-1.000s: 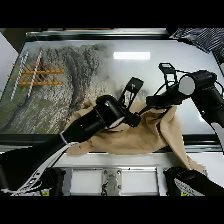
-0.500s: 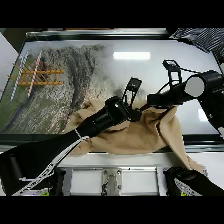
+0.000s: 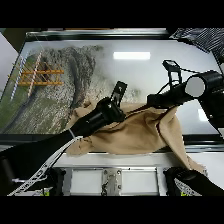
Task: Fold the clothes and pants, and hang the long-sleeved shirts on hangers.
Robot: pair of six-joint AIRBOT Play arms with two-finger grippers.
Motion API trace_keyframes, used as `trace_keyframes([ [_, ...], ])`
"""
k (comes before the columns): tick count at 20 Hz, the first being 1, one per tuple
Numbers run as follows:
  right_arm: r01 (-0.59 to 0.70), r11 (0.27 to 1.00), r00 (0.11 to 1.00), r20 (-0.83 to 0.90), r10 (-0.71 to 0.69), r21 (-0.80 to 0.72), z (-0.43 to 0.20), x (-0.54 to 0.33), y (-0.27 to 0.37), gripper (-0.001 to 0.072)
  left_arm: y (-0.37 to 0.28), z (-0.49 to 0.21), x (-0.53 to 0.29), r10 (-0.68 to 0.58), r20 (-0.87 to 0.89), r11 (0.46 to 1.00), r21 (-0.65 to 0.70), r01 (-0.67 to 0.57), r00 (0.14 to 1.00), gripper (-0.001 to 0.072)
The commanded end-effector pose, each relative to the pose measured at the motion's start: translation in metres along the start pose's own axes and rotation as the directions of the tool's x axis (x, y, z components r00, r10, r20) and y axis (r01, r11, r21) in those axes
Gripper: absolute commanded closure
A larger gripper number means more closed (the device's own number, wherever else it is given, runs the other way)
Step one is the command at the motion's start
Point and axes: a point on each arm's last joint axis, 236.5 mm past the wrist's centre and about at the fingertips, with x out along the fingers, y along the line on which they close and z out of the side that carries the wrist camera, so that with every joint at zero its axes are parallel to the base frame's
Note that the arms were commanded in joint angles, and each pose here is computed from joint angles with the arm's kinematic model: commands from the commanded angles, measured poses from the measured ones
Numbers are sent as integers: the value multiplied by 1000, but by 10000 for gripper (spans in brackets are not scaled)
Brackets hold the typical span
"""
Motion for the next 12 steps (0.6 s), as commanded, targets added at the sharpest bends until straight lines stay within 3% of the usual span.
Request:
trace_keyframes([
  [1, 19, 1000, 1000, 5, -19, -4, 1, 0, -4, 680, 30, -29, -10, 53, -25, 999, 15, -53, 998, 227],
  [4, 29, 1000, 1000, 7, -29, -6, 2, 0, -7, 680, 38, -36, -37, 3, 13, 1000, -18, -3, 1000, 227],
  [8, 29, 999, 1000, 4, -29, -17, 2, 1, -7, 680, 7, -28, -75, -207, 96, 974, -68, 214, 974, 229],
  [9, 29, 999, 1000, 3, -29, -29, 2, 1, -7, 681, 6, -24, -83, -229, 124, 968, -72, 239, 965, 374],
  [10, 30, 999, 1000, 4, -30, -32, 2, 1, -7, 680, 8, -21, -88, -232, 141, 968, -62, 242, 963, 612],
  [11, 30, 999, 1000, 4, -30, -41, 2, 1, -7, 680, 10, -20, -91, -229, 153, 970, -49, 239, 961, 686],
  [12, 31, 997, 1000, 6, -30, -75, 2, 0, -7, 681, 15, -16, -95, -230, 168, 969, -49, 241, 959, 686],
])
